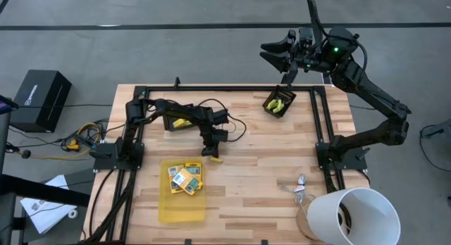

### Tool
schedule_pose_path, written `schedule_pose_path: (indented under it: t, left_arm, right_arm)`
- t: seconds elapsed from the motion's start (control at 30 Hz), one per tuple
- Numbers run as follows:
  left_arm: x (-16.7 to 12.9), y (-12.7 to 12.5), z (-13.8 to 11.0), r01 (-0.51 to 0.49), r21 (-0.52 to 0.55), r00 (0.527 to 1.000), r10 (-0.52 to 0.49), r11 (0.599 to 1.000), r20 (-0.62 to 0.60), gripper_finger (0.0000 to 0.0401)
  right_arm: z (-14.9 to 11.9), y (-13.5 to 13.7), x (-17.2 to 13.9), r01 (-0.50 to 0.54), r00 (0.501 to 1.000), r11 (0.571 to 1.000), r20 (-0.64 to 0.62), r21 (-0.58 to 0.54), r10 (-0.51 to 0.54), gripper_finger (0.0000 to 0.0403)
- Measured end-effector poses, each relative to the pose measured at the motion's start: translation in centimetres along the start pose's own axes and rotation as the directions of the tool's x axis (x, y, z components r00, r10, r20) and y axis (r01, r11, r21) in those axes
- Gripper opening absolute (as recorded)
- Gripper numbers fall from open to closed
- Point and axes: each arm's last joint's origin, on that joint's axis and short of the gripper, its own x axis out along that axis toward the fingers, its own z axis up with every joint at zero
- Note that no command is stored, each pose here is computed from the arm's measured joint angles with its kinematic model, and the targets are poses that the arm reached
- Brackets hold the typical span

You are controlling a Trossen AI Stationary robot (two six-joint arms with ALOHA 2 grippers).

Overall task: Pick & Place School Supplies
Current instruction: Put the yellow eraser into the left black bin

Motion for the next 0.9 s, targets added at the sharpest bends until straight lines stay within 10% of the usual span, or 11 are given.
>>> schedule_pose_path:
  t: [0.5, 0.9]
  left_arm:
    - [-3.8, 1.9, 1.0, -0.093, -0.064, 0.990, 0.099, 0.994, 0.101, 0.0035]
    - [-8.1, -7.6, 3.4, -0.361, 0.082, 0.927, 0.348, 0.929, 0.142, 0.0120]
  right_arm:
    - [0.1, -0.6, -0.2, 0.027, 1.000, 0.999, 0.003, -0.019, -0.027, 0.0154]
    - [0.3, -0.6, -0.2, 0.023, 1.000, 0.999, 0.018, -0.025, -0.023, 0.0154]
